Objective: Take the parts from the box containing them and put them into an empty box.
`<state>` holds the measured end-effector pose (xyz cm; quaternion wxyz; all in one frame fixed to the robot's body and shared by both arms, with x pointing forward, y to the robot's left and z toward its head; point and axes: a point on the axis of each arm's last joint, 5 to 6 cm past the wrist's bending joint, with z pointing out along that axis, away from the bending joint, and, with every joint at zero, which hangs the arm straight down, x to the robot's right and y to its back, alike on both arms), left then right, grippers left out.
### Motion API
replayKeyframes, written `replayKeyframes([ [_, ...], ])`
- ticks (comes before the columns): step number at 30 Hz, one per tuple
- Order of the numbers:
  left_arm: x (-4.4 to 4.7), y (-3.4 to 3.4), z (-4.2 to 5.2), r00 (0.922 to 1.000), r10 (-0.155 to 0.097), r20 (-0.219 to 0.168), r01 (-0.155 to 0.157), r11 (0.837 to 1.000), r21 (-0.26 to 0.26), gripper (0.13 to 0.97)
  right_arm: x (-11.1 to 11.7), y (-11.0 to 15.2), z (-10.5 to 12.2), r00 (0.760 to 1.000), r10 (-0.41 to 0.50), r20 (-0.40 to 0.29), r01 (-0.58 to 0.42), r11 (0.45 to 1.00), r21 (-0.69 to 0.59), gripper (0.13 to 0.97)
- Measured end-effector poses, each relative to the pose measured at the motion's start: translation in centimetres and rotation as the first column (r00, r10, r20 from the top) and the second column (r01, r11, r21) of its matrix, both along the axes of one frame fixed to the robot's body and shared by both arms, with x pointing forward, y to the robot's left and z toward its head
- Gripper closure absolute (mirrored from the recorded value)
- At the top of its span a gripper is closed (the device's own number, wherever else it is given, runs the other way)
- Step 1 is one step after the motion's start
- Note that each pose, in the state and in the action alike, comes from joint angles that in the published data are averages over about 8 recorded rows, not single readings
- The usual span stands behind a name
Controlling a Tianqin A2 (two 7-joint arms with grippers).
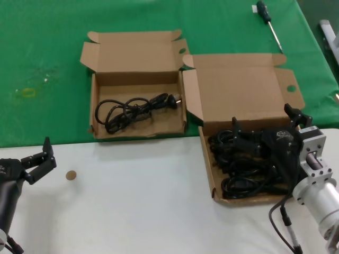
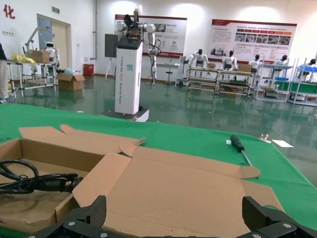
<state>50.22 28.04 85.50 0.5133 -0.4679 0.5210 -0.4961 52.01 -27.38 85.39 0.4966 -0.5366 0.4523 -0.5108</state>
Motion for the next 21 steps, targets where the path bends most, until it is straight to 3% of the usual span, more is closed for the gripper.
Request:
replayKeyframes([
  [21, 0.00, 0.00, 0.00, 1.0000, 0.000, 0.000, 0.000, 1.000, 0.000, 0.132, 0.00, 0.00, 0.00, 1.000, 0.000, 0.000, 0.000, 1.000, 0.000, 0.130],
])
